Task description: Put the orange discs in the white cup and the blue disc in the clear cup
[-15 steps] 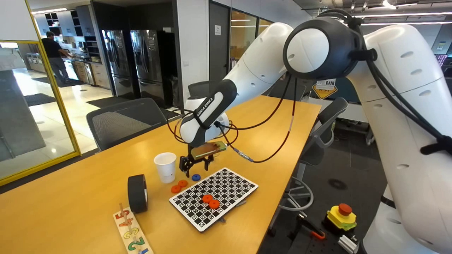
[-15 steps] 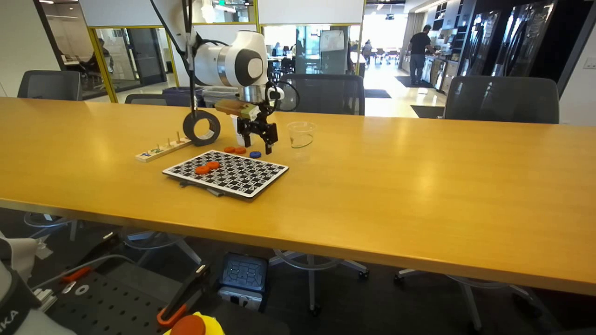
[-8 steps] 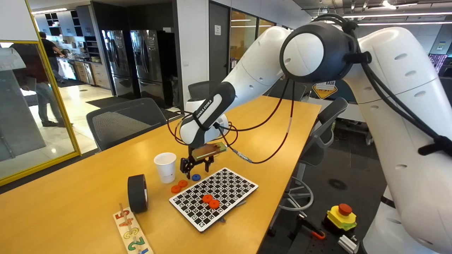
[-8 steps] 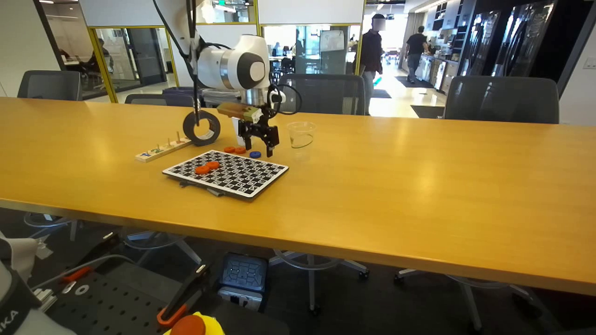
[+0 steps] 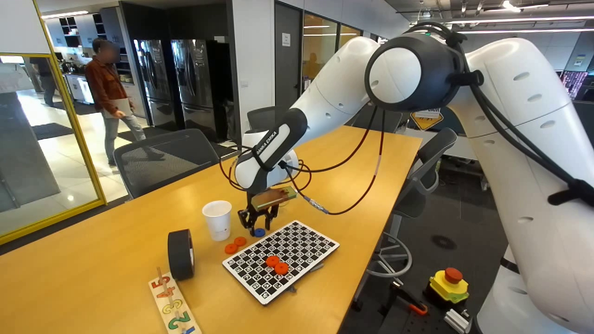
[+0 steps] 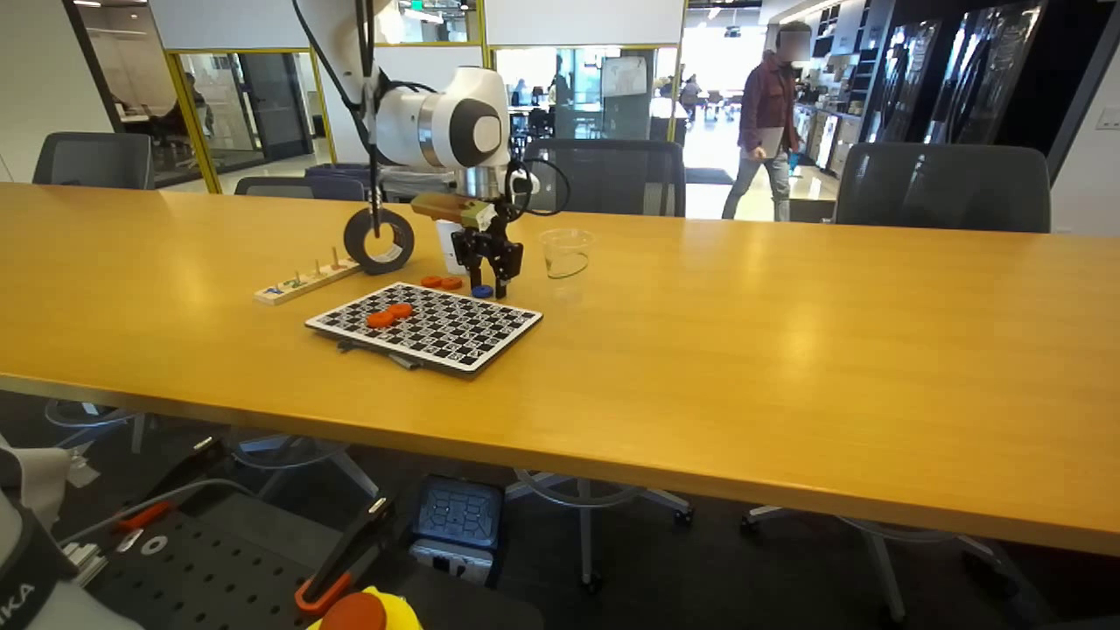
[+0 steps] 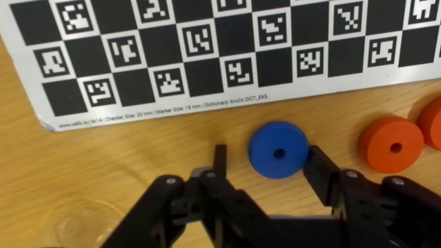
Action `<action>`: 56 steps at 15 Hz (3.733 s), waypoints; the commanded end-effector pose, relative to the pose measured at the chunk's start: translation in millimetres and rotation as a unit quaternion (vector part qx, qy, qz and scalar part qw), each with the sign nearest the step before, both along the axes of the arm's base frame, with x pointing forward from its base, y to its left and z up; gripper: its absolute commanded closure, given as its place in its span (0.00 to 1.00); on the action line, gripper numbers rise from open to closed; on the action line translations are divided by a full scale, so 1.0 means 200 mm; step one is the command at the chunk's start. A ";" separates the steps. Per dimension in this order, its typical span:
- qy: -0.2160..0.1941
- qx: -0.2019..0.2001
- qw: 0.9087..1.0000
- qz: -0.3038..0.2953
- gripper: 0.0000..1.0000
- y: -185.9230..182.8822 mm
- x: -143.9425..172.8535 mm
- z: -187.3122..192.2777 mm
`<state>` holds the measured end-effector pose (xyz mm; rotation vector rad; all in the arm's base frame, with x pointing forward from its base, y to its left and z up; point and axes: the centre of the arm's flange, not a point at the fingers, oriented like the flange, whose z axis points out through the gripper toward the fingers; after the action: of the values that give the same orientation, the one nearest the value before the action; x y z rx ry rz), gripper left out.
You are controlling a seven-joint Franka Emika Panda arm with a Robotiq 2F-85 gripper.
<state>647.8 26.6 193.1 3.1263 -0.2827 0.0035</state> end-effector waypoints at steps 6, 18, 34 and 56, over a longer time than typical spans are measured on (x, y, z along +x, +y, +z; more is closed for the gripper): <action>0.027 0.007 1.000 -0.003 0.79 -0.02 0.03 0.13; -0.084 -0.020 0.996 -0.035 0.79 -0.19 0.01 0.87; -0.060 -0.046 0.987 -0.139 0.79 -0.58 0.09 0.63; -0.071 -0.062 0.988 0.124 0.00 -0.01 -0.11 0.76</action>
<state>647.5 5.7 340.8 3.0092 -0.1193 0.2248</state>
